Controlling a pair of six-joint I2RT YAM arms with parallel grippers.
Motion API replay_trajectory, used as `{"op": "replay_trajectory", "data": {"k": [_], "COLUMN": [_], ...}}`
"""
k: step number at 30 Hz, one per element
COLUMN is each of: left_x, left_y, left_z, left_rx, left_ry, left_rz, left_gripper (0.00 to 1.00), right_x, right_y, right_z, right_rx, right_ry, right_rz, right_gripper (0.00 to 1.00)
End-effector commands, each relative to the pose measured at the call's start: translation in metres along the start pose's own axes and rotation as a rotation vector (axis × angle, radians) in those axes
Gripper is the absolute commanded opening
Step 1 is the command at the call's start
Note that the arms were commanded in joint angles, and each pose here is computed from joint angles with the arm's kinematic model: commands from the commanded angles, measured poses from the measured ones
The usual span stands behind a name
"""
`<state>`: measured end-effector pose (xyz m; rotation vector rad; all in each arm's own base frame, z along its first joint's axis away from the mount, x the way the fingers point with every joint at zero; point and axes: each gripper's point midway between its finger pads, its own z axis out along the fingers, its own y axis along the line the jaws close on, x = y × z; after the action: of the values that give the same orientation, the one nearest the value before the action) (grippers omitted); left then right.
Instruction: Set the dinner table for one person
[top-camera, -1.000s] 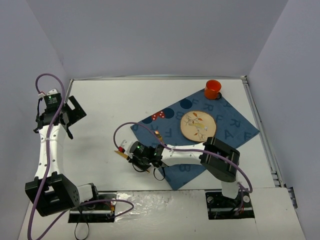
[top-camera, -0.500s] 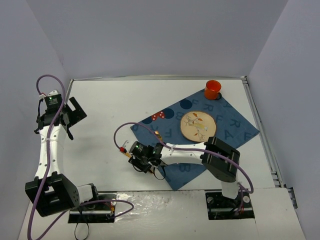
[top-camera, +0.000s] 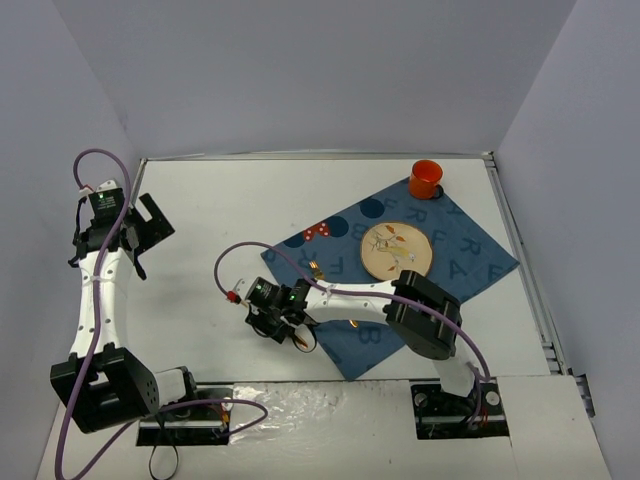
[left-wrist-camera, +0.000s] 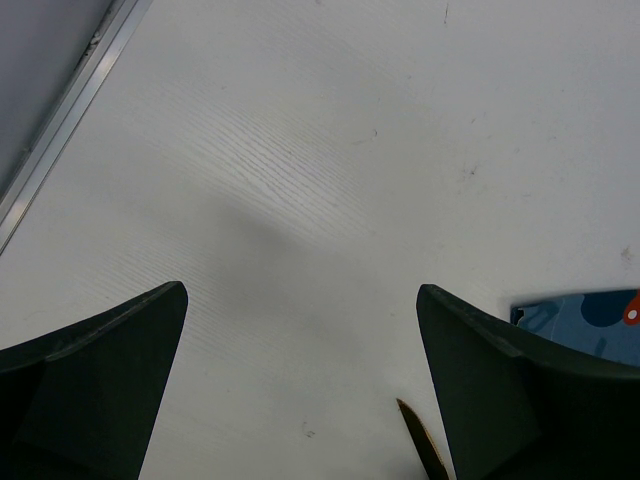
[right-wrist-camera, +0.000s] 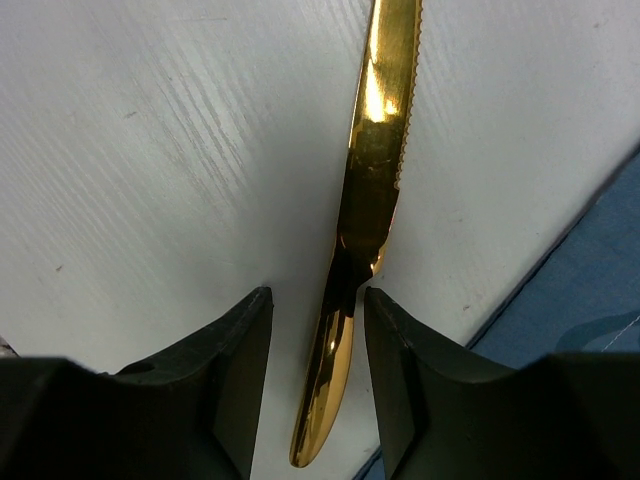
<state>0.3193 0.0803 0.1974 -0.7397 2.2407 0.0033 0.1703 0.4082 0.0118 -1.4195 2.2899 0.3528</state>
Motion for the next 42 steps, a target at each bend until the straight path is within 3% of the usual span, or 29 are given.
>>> {"op": "replay_trajectory", "data": {"k": [1, 10, 19, 27, 42], "left_x": [-0.025, -0.025, -0.026, -0.026, -0.028], "left_y": [-0.005, -0.005, -0.005, -0.005, -0.009], "left_z": [-0.009, -0.009, -0.010, -0.012, -0.015], "left_rx": [0.026, 0.027, 0.024, 0.026, 0.048], "left_ry": [-0.094, -0.092, -0.098, -0.103, -0.110], "left_rz": [0.002, 0.003, 0.004, 0.006, 0.005], "left_gripper": [0.97, 0.97, 0.97, 0.97, 0.97], "right_x": [0.010, 0.027, 0.031, -0.007, -0.023], "right_y": [0.003, 0.004, -0.007, -0.043, -0.135], "right_z": [-0.004, 0.003, 0.012, -0.028, -0.118], "right_rx": [-0.019, -0.031, 0.002, 0.029, 0.089], "right_ry": [0.073, 0.164, 0.200, 0.072, -0.112], "right_rz": [-0.014, -0.018, -0.022, 0.016, 0.150], "right_gripper": [0.38, 0.33, 0.00, 0.00, 0.00]}}
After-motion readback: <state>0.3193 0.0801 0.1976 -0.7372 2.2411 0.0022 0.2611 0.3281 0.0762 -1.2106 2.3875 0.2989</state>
